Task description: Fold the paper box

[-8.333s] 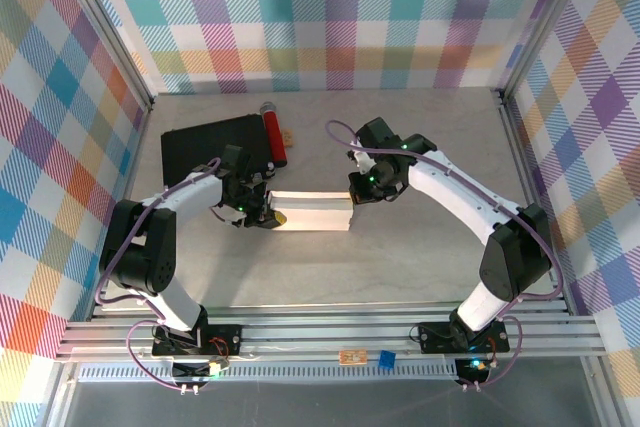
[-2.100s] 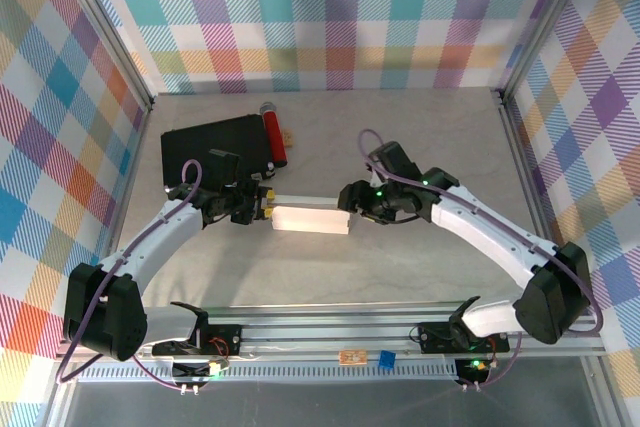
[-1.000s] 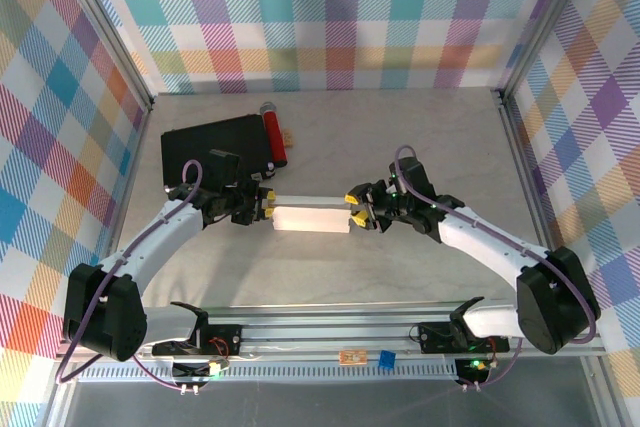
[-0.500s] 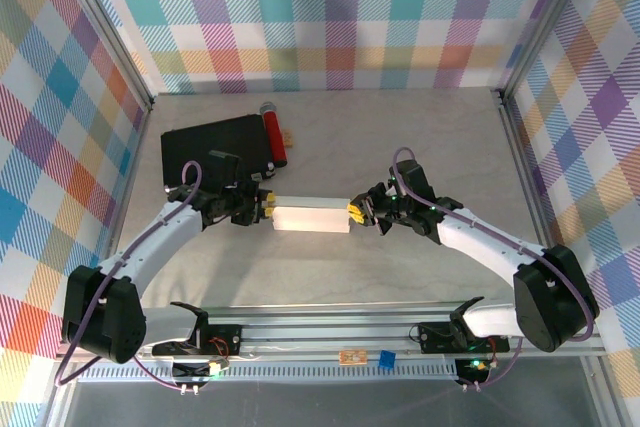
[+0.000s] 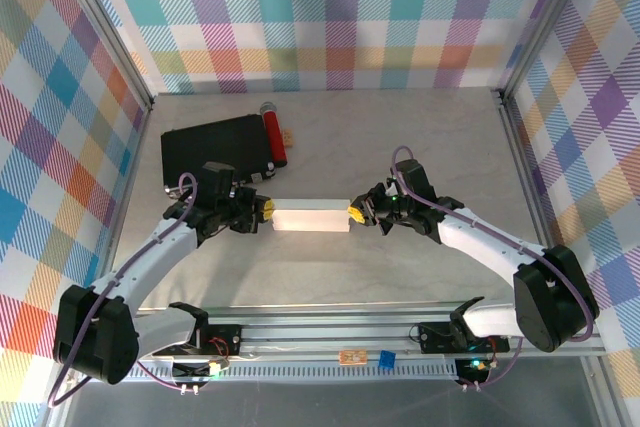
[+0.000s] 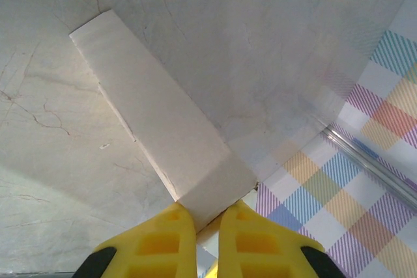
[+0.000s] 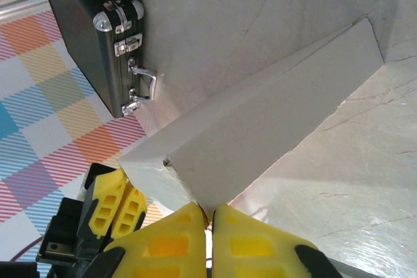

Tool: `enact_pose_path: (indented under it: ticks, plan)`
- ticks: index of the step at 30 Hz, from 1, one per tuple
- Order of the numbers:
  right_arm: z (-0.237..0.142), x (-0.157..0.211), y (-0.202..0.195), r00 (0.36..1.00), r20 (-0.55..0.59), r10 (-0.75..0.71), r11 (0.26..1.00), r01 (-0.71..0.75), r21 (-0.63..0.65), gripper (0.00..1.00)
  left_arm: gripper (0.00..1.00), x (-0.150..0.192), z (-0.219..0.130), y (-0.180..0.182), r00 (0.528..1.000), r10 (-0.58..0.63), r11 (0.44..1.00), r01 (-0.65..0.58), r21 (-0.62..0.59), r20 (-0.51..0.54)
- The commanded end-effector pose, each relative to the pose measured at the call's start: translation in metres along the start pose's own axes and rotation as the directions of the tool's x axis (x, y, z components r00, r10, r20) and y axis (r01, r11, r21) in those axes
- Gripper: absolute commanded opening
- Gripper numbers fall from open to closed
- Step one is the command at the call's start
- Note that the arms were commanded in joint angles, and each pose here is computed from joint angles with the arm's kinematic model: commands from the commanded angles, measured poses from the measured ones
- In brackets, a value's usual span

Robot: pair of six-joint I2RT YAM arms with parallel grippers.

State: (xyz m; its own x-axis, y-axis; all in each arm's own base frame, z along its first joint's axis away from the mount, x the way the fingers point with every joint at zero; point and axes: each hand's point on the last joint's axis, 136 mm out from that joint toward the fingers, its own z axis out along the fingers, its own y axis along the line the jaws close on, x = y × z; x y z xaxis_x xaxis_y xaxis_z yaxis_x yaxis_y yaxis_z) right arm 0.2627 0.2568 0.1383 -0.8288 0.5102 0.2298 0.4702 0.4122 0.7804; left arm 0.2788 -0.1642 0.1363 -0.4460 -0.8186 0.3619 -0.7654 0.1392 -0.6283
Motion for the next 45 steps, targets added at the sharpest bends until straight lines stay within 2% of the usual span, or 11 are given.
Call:
enact_pose_path:
  ticks: [1, 12, 23, 29, 32, 34, 35, 37, 39, 42, 45]
  plan:
    - [0.0, 0.003, -0.04, 1.0, -0.018, -0.013, 0.988, 0.015, 0.152, 0.07, 0.03, -0.012, 0.008, 0.089, 0.997, -0.065, 0.956, 0.074, -0.285, 0.042]
    - [-0.002, 0.033, -0.074, 0.957, -0.207, -0.203, 0.951, 0.243, 0.191, 0.13, 0.18, -0.007, 0.012, 0.125, 0.999, 0.039, 0.968, -0.046, -0.247, -0.033]
    - [0.006, 0.018, -0.106, 0.957, -0.167, -0.239, 0.918, 0.278, 0.284, 0.16, 0.23, -0.017, 0.023, 0.166, 0.998, 0.06, 0.954, -0.066, -0.293, -0.031]
    - [-0.003, 0.008, -0.087, 0.936, -0.125, -0.328, 0.887, 0.351, 0.299, 0.18, 0.26, -0.015, 0.01, 0.134, 0.991, 0.135, 0.95, -0.131, -0.284, -0.004]
    - [-0.022, -0.003, -0.07, 0.912, -0.066, -0.406, 0.854, 0.404, 0.327, 0.35, 0.39, -0.016, -0.013, 0.088, 0.96, 0.276, 0.929, -0.256, -0.268, 0.04]
    - [-0.046, -0.018, -0.058, 0.876, 0.009, -0.483, 0.806, 0.441, 0.394, 0.59, 0.52, -0.022, -0.032, 0.057, 0.927, 0.365, 0.903, -0.33, -0.275, 0.085]
    - [-0.06, -0.025, -0.049, 0.846, 0.051, -0.53, 0.779, 0.463, 0.422, 1.0, 0.64, -0.026, -0.043, 0.042, 0.906, 0.408, 0.888, -0.364, -0.282, 0.116]
    - [-0.091, -0.039, -0.035, 0.772, 0.136, -0.62, 0.716, 0.487, 0.499, 0.99, 0.97, -0.035, -0.068, 0.012, 0.845, 0.499, 0.851, -0.436, -0.293, 0.191]
    - [-0.127, -0.05, -0.014, 0.664, 0.232, -0.711, 0.656, 0.507, 0.559, 0.99, 1.0, -0.041, -0.093, -0.017, 0.764, 0.585, 0.807, -0.512, -0.295, 0.273]
    - [-0.196, -0.076, -0.002, 0.482, 0.437, -0.76, 0.624, 0.35, 0.699, 0.99, 1.0, -0.053, -0.138, -0.04, 0.623, 0.659, 0.752, -0.561, -0.346, 0.421]
    - [-0.229, -0.091, 0.003, 0.253, 0.454, -0.854, 0.517, 0.315, 0.796, 0.99, 1.0, -0.09, -0.199, -0.019, 0.465, 0.592, 0.806, -0.363, -0.468, 0.658]
